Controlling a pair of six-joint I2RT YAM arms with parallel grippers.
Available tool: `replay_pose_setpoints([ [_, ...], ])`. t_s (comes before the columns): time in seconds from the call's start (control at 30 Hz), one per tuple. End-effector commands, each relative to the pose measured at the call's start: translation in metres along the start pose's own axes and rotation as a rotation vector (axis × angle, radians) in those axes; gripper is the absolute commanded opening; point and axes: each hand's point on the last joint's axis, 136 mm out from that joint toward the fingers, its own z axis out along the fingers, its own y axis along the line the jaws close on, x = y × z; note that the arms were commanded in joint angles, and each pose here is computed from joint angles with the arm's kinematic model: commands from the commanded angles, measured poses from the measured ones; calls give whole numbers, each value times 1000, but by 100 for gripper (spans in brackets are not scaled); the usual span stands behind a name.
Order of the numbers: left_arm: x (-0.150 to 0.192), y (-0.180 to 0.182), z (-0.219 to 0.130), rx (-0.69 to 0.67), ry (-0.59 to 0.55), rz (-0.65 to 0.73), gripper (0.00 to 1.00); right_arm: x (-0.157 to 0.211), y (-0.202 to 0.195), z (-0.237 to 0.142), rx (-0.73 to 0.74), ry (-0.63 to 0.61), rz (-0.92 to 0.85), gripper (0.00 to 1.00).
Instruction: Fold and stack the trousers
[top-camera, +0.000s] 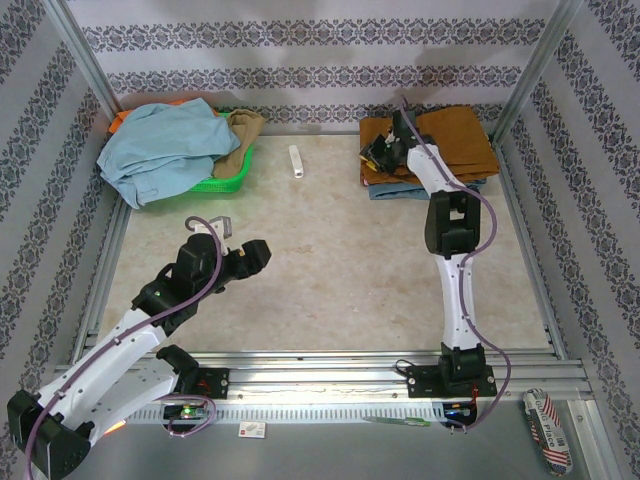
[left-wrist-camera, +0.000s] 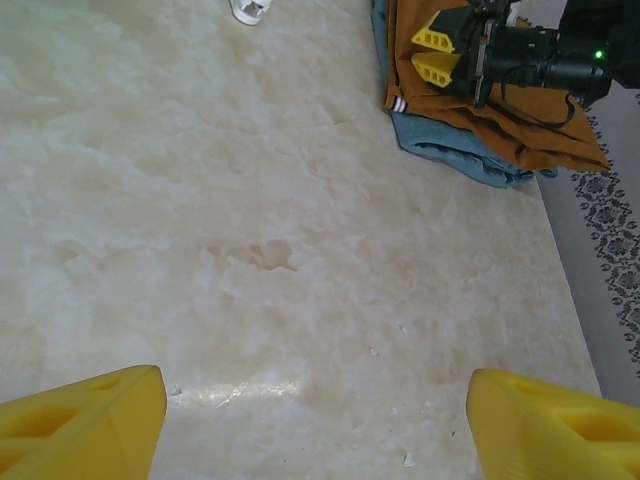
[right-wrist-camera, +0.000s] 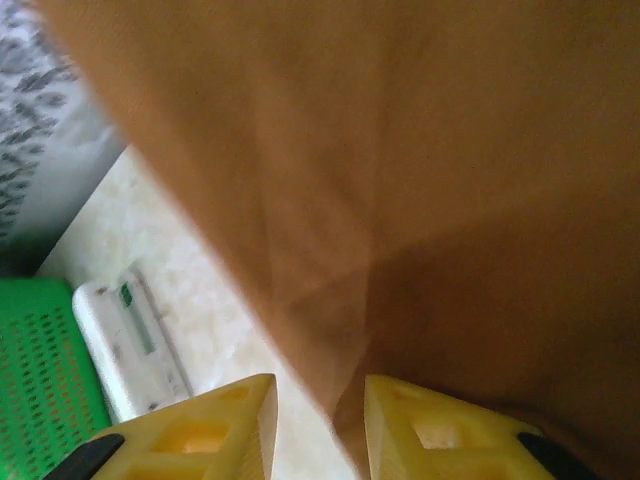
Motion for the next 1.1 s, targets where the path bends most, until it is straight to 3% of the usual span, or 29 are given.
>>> replay_pose_setpoints([
  [0.0, -11, -4, -3, -8, -13, -3, 79, 12, -53, 4, 161, 99, 69, 30],
  [0.3, -11, -11, 4, 15, -2, -16, 79, -18, -104, -29, 203, 37, 190, 27],
  [0.43, -11, -13, 8, 23, 8, -16, 79, -26, -107, -31, 180, 23, 195, 27],
  [0.77, -11, -15, 5, 34, 8, -22, 79, -22, -59, -24, 39, 57, 128, 30],
  [0.93, -21, -23, -13, 0, 31, 97, 80, -17, -23, -66, -29, 12, 69, 33],
  [1.07, -58, -37, -43, -50, -48, 214, 85, -6, 12, -121, -134, -79, 21, 43],
])
